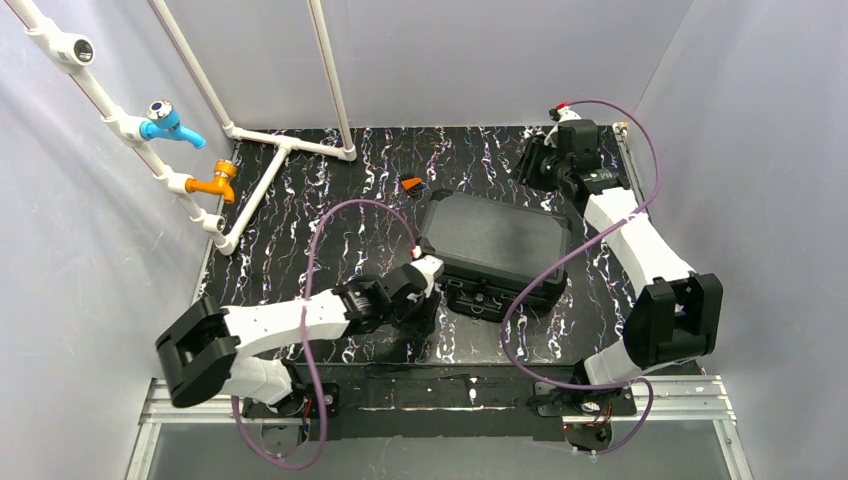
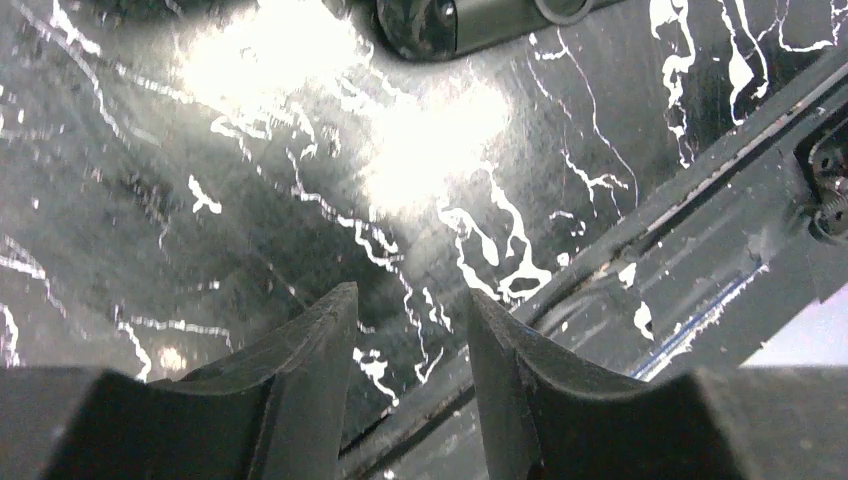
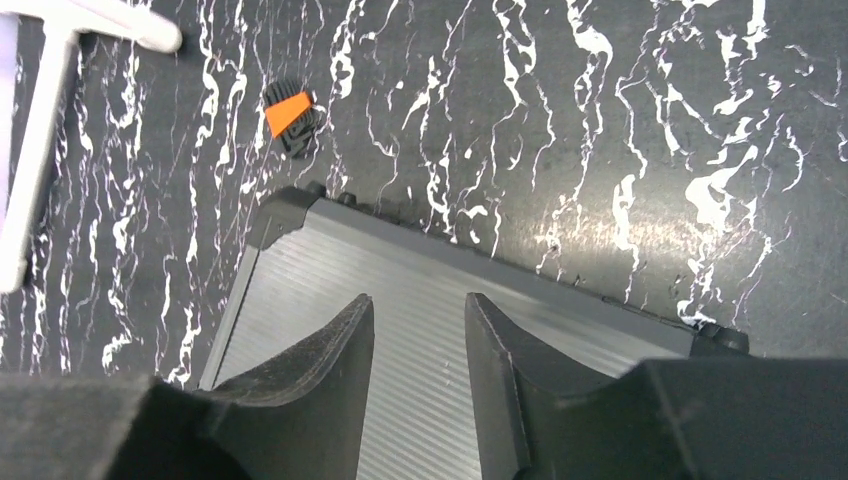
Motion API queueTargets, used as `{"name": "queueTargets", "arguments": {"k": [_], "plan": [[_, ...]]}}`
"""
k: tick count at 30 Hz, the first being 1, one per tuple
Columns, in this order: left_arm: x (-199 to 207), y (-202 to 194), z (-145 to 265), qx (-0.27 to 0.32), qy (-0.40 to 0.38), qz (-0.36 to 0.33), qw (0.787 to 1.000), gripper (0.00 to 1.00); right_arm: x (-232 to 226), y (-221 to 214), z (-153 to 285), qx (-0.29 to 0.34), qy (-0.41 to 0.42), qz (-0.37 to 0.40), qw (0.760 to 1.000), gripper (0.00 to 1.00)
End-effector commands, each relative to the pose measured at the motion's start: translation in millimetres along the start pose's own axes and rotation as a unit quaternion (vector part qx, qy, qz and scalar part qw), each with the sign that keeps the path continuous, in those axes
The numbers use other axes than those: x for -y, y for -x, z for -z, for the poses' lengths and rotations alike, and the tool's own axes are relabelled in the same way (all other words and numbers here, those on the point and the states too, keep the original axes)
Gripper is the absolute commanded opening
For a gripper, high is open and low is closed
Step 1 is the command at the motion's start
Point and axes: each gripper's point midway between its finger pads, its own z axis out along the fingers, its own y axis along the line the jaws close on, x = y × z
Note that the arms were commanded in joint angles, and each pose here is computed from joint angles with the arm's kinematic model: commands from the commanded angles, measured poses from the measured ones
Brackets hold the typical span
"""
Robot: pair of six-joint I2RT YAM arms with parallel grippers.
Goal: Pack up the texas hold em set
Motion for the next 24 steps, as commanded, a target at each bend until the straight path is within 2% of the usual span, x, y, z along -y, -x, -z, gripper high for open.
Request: {"name": "queueTargets", "arguments": {"k": [1, 8, 12, 15, 20, 24], "plan": [[-21, -21, 16, 0.000, 0.048, 0.048, 0.998, 0.43, -14, -5, 13, 0.020, -0.003, 0.016, 1.000, 0.50], [-24, 6, 6, 0.051, 0.076, 0.083, 0.992, 0.40, 6, -45, 17, 0.001, -0.065, 0.028, 0.998, 0.65], [-19, 28, -6, 0.060, 0.089, 0.087, 0.990, 0.31, 8, -79, 16, -0.029, -0.066, 0.017, 0.997, 0.65], [-30, 41, -14, 0.063, 0.110, 0.105, 0.986, 0.24, 10, -102, 17, -0.050, -0.071, 0.018, 0.996, 0.65], [-55, 63, -35, 0.065, 0.078, 0.163, 0.981, 0.19, 21, -133, 21, -0.075, -0.095, 0.008, 0.993, 0.65], [-60, 82, -50, 0.062, 0.067, 0.158, 0.983, 0.19, 28, -159, 23, -0.107, -0.103, 0.000, 0.989, 0.64]]}}
